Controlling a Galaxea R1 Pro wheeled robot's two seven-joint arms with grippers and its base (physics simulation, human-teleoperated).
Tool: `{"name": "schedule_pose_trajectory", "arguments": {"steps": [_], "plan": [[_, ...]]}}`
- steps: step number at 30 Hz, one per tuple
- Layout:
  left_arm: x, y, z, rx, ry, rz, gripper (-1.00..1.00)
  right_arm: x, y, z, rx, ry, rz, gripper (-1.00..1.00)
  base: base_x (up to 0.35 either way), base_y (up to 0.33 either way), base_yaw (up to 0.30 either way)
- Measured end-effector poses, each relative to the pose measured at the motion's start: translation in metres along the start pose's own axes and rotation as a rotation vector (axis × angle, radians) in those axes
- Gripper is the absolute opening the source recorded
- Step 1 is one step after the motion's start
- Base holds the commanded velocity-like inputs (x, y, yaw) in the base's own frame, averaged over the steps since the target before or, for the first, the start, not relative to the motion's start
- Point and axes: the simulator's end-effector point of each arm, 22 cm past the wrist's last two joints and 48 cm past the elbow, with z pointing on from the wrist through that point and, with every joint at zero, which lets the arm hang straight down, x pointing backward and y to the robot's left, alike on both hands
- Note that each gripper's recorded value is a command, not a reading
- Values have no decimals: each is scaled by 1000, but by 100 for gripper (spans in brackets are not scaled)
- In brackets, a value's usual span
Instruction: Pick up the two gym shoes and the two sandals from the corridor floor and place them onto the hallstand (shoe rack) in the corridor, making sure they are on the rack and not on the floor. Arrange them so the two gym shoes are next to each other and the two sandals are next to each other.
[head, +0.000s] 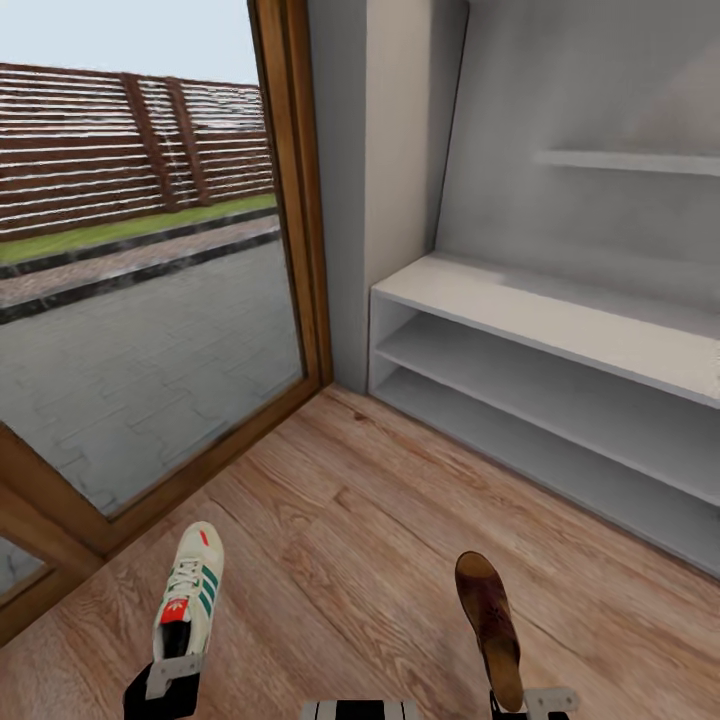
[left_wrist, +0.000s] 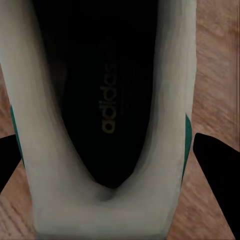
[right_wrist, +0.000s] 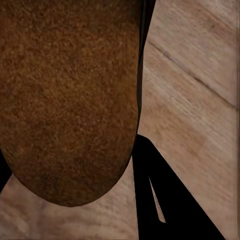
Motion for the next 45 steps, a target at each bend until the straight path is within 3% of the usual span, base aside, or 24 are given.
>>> {"name": "schedule_pose_trajectory", "arguments": {"steps": [5, 21, 45], "plan": [[-13, 0, -2, 1, -27, -5, -100, -13, 1, -1, 0, -27, 5, -100, 0, 0, -139], [-47, 2, -21, 2, -30, -7, -100, -44, -3, -23, -1, -29, 7, -100, 0, 0, -131], [-46, -1, -21, 12, -30, 4, -100, -45, -7, -23, 5, -31, 7, -100, 8, -22, -264]]}}
